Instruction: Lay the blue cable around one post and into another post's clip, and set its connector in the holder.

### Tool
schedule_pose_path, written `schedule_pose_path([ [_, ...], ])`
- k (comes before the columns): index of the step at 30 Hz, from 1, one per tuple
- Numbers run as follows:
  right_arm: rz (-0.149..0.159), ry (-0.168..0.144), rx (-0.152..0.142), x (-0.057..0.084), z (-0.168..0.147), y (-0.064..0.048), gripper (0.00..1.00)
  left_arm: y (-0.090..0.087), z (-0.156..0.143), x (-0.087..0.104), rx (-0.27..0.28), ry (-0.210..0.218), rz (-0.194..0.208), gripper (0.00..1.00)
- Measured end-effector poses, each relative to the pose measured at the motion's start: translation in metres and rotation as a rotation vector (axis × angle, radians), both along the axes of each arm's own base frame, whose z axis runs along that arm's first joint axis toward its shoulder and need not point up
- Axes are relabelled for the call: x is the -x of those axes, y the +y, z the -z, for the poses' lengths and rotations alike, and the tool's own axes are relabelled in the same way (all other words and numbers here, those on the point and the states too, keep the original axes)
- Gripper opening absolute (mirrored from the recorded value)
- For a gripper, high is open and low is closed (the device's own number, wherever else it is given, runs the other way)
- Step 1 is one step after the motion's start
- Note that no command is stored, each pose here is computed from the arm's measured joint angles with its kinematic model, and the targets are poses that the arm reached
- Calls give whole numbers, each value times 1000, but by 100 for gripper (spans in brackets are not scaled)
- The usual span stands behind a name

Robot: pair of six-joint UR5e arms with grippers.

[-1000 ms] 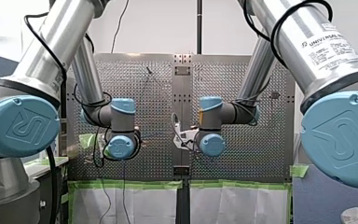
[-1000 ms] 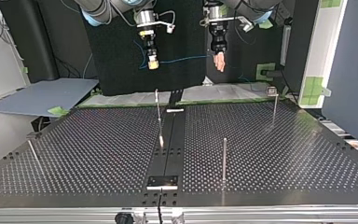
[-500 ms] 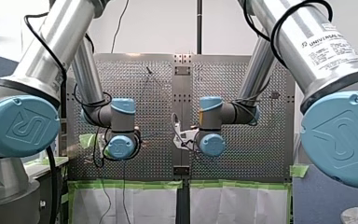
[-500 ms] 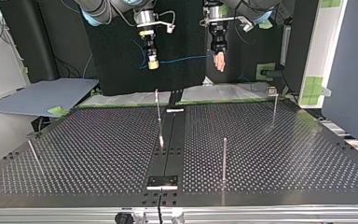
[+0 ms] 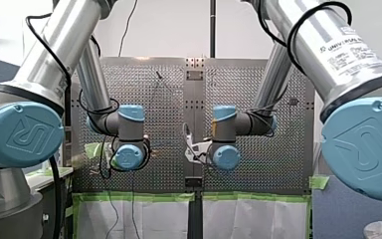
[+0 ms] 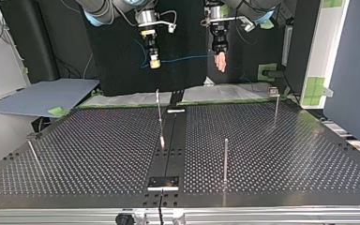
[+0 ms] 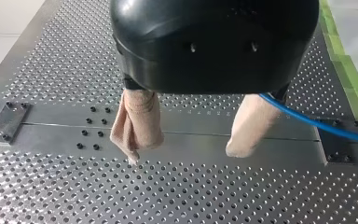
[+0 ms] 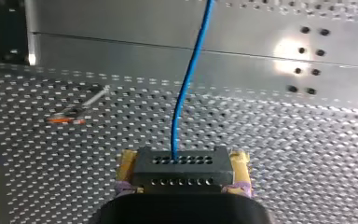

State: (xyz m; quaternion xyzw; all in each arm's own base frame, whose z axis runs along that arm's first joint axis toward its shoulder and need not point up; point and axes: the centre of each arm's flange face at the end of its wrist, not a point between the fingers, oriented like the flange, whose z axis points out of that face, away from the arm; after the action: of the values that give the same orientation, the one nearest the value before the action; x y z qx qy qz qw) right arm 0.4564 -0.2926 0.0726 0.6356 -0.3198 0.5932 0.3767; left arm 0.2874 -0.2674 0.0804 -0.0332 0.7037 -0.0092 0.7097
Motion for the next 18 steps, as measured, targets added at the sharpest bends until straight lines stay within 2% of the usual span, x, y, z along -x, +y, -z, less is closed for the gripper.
schedule_pose_path([
  [6, 0, 38, -37, 4, 27, 4, 2, 0, 0, 0, 0, 0, 0, 100],
  [18, 0, 46, -44, 5, 33, 5, 2, -1, 1, 1, 0, 4, 5, 100],
])
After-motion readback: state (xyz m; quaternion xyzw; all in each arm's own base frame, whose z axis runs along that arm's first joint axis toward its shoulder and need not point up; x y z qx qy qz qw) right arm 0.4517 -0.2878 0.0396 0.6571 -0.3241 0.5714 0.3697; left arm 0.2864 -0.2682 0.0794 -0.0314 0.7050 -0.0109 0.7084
